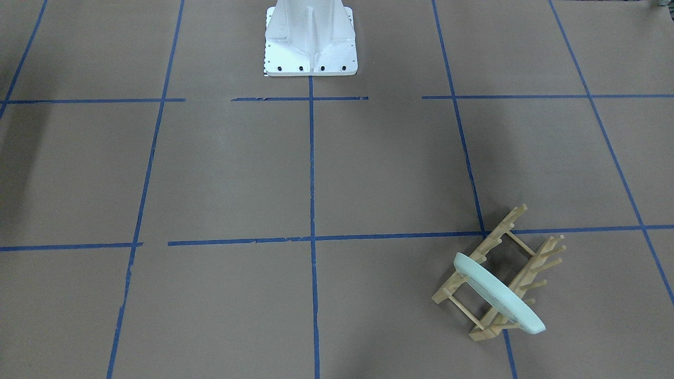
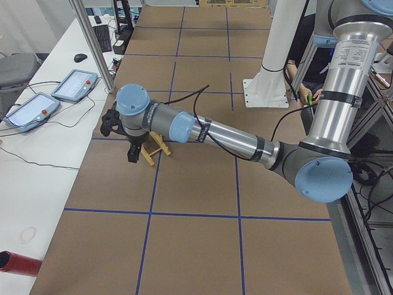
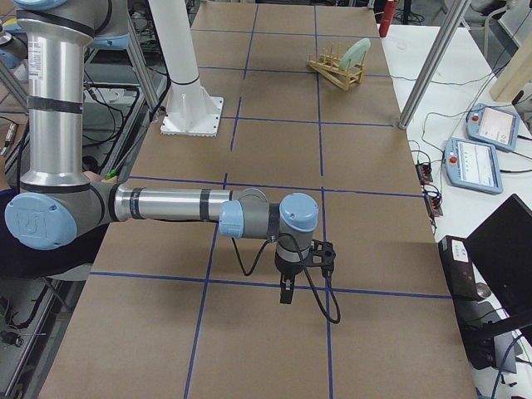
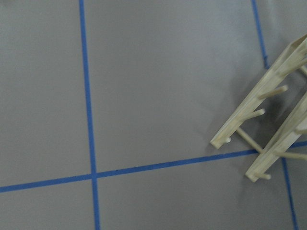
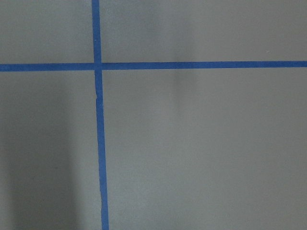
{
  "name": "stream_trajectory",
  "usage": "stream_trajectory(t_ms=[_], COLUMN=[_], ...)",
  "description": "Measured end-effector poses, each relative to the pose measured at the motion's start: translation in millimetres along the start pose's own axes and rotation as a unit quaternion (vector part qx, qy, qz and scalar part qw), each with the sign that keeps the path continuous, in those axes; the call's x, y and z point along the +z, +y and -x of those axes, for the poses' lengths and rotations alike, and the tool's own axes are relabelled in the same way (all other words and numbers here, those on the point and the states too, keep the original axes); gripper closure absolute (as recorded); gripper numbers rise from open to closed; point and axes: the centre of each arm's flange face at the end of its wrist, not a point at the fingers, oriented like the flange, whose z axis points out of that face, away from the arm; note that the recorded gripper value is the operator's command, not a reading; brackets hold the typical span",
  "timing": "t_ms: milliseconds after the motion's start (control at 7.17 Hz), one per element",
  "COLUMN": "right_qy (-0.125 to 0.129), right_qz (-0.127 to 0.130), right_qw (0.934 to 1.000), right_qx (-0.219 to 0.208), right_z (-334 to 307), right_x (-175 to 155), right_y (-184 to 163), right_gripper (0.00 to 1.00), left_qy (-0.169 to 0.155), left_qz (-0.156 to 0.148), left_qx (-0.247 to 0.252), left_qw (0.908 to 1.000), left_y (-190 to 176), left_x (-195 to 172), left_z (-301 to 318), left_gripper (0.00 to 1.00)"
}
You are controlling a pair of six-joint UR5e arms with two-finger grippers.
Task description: Place plate on table
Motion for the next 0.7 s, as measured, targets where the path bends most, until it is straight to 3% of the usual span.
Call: stream_trajectory(t_ms=[279, 558, 698], right_qy=[0.000, 0.000, 0.000], right_qz=[0.000, 0.000, 0.000], right_qw=[1.0000, 1.0000, 1.0000], right_qx=[0.000, 0.000, 0.000], right_z=[-0.1, -0.1, -0.1], right_x=[-0.1, -0.1, -0.1], right_y=[0.0, 0.0, 0.0], right_gripper=[0.00, 0.00, 0.00], left_qy=[0.045, 0.076, 0.098], left_qz=[-0.049, -0.082, -0.093], left_qx=[-0.002, -0.036, -0.088], left_qw=[0.9978, 0.9931, 0.9869], left_y=[-17.6, -16.7, -18.7], left_x=[2.8, 63.0, 94.7], left_z=[-54.4, -111.3, -146.8], left_gripper=[0.00, 0.00, 0.00])
